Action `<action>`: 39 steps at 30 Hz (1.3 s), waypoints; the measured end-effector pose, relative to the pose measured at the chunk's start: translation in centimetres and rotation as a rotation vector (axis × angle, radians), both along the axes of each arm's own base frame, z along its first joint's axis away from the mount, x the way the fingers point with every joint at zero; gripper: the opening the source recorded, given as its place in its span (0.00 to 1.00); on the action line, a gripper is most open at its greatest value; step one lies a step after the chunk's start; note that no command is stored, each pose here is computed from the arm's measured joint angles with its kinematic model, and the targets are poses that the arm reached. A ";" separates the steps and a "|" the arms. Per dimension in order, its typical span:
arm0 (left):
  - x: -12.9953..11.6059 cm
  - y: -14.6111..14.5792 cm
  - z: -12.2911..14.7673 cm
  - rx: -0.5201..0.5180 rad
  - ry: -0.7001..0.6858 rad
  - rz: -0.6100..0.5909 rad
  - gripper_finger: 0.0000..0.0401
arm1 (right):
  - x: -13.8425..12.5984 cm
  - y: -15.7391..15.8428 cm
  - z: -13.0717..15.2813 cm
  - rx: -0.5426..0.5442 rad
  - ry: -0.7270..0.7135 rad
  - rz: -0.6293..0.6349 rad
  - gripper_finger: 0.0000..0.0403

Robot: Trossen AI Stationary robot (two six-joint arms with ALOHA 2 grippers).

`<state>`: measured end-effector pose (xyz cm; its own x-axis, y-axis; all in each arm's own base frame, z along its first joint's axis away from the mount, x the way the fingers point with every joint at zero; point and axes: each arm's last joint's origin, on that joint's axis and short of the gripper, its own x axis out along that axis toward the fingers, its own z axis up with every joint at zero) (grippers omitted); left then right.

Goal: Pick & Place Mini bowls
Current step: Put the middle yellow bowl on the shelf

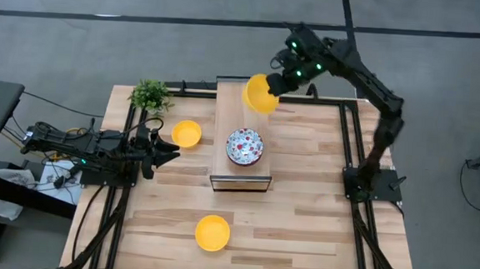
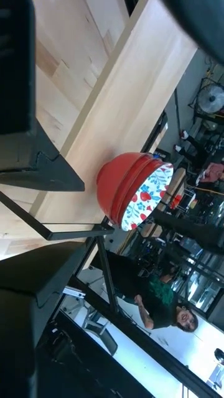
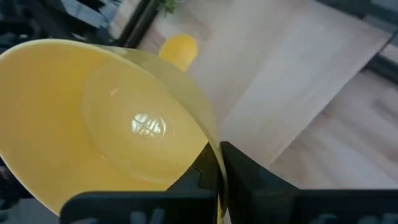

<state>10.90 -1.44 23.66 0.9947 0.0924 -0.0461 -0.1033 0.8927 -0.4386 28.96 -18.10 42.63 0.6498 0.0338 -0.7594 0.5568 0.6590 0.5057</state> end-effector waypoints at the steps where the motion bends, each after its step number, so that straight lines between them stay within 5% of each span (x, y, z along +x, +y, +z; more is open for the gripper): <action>1: 0.0 0.0 0.0 0.000 0.000 0.000 0.35 | 0.3 -0.5 0.2 0.000 0.017 0.004 0.00; 12: 0.1 0.0 0.0 0.001 0.004 0.001 0.35 | 2.5 -4.7 -4.6 0.028 0.198 -0.011 0.00; 20: 0.3 0.0 0.1 -0.002 -0.008 0.008 0.35 | 3.9 -5.8 -5.5 -0.007 0.176 0.006 0.00; 26: 1.0 0.3 1.6 0.007 -0.153 0.176 0.35 | 5.0 -5.1 -5.2 -0.048 0.131 0.031 0.00; 32: 3.0 0.9 3.9 0.107 -0.281 0.334 0.35 | 7.5 -3.9 -4.4 -0.214 0.023 0.050 0.00; 39: 7.6 1.8 8.0 0.366 -0.175 0.438 0.35 | 10.9 -1.9 -2.5 -0.518 -0.125 0.008 0.00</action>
<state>18.46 0.39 31.67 0.8502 0.4748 0.2274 -0.4499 0.8796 -0.1544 39.81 -20.05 40.10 0.7376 -0.3201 -0.5945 0.5073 0.8438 0.1750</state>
